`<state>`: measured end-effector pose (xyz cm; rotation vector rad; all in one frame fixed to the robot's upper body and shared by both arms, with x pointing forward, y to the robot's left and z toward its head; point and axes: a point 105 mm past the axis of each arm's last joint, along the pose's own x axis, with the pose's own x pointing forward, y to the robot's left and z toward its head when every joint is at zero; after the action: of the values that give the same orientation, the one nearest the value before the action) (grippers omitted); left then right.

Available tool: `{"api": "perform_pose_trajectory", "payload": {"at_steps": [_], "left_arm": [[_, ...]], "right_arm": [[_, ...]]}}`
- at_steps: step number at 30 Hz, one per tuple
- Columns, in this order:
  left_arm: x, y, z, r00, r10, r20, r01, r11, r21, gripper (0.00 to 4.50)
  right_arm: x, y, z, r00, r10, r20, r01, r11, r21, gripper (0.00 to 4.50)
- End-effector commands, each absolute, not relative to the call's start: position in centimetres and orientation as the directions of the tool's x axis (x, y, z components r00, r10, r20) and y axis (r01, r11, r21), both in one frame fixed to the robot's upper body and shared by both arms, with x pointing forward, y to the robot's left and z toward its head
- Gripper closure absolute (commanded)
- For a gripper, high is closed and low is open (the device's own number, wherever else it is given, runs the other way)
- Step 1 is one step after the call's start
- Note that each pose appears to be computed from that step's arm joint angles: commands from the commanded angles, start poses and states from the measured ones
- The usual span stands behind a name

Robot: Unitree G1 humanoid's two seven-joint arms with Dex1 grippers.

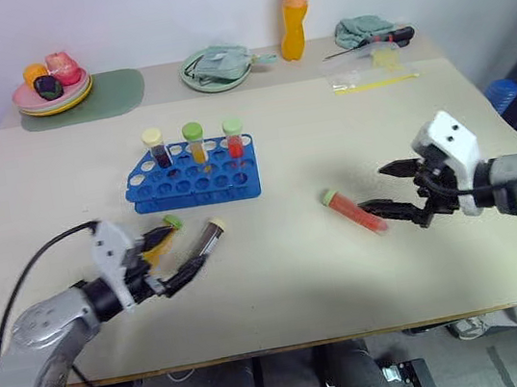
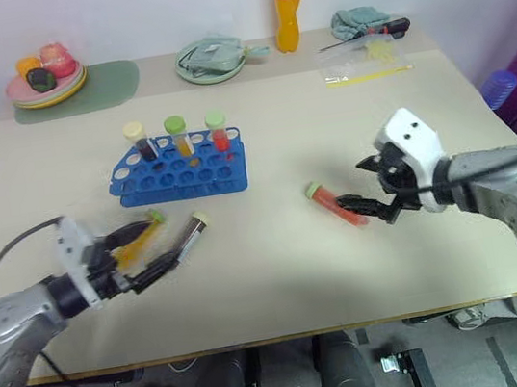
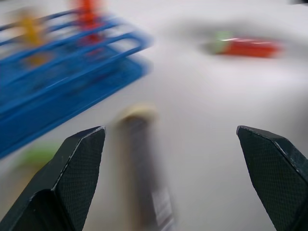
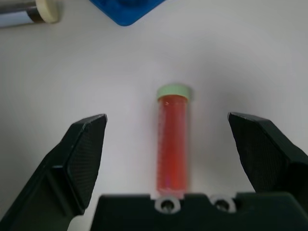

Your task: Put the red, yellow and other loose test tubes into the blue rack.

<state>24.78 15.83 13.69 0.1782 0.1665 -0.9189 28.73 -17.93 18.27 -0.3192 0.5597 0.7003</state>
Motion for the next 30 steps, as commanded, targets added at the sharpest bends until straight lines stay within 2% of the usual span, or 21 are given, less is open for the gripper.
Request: {"api": "perform_pose_trajectory", "payload": {"at_steps": [1, 6, 14, 27, 30], "left_arm": [[23.8, 13.5, 13.5, 0.465, -0.848, -0.254, 0.885, 0.443, 0.139, 0.0], [22.8, 10.9, 13.3, 0.347, -0.909, -0.232, 0.936, 0.32, 0.145, 0.0], [22.1, 10.3, 13.2, 0.354, -0.913, -0.204, 0.933, 0.33, 0.142, 0.0], [21.9, 10.7, 13.1, 0.398, -0.895, -0.2, 0.915, 0.373, 0.153, 0.0], [21.9, 10.7, 13.1, 0.402, -0.894, -0.198, 0.913, 0.376, 0.155, 0.0]], "right_arm": [[29.1, -16.9, 17.8, 0.607, 0.427, -0.671, -0.648, 0.755, -0.106, 0.04], [31.2, -16.1, 16.4, 0.508, 0.359, -0.783, -0.638, 0.767, -0.062, 0.04], [32.1, -15.7, 14.4, 0.434, 0.265, -0.861, -0.622, 0.779, -0.073, 0.04], [33.6, -16.1, 13.7, 0.44, 0.196, -0.876, -0.552, 0.829, -0.092, 0.04], [33.7, -16.1, 13.7, 0.441, 0.193, -0.877, -0.554, 0.827, -0.096, 1.38]]}}
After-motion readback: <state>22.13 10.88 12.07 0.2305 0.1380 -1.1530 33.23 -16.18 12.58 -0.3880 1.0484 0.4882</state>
